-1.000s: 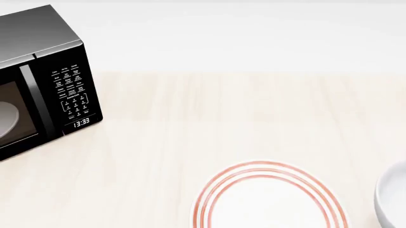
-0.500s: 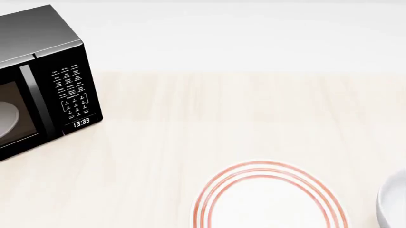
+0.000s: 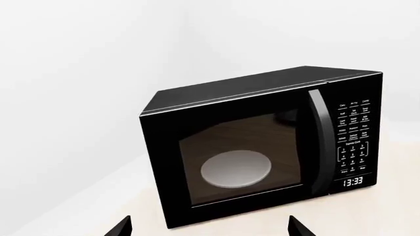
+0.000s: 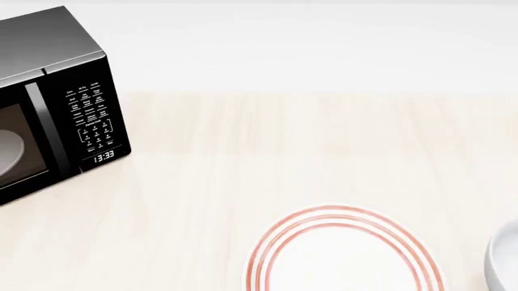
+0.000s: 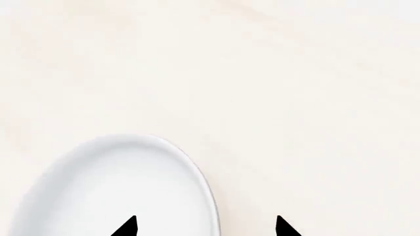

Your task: Put the white bowl to the right of the plate.

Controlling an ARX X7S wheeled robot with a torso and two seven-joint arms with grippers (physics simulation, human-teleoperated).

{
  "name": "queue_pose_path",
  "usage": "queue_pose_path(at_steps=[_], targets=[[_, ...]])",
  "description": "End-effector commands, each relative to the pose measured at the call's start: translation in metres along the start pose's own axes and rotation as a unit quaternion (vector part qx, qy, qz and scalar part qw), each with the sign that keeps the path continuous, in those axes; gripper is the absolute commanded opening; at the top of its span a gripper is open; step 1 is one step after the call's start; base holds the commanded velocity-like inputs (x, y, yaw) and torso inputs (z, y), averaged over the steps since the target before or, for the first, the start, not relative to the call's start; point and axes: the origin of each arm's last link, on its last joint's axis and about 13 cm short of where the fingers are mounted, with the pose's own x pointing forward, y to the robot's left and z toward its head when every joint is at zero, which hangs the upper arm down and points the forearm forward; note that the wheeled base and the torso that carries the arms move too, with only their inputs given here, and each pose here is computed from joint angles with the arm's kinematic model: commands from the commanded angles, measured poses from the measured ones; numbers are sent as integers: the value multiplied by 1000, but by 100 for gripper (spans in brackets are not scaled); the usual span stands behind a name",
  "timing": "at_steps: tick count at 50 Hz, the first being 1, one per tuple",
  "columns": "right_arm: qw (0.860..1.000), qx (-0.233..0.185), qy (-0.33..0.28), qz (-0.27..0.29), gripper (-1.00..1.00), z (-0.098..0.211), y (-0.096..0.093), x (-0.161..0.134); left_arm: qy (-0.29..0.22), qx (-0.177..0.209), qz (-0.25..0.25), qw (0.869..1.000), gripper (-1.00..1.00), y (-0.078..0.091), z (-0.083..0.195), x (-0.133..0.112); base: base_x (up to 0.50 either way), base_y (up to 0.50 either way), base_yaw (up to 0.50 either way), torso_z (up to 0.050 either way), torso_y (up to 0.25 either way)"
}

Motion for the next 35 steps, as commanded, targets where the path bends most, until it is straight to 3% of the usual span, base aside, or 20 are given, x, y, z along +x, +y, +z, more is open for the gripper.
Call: queue_pose_path(at_steps=[1,7,16,26,30,35], targets=[[988,-10,-155,-5,100,1,-8,-64,-2,-1,-1,1000,100,0,0,-1,0,0,0,0,0],[965,-51,-256,30,100,-18,-5,-108,-8,-2,-23,1000,100,-2,1,-7,0,0,0,0,0],[927,-102,-331,142,100,-68,7,-160,-29,-23,-73,997,100,-2,6,-30,0,0,0,0,0],[887,-154,-365,237,100,-128,-7,-183,-52,-31,-113,992,100,-3,9,-58,0,0,0,0,0],[870,-185,-370,268,100,-154,-20,-177,-61,-30,-131,989,100,-7,8,-67,0,0,0,0,0],[865,-202,-358,286,100,-180,-21,-168,-72,-36,-162,984,100,-11,7,-76,0,0,0,0,0]])
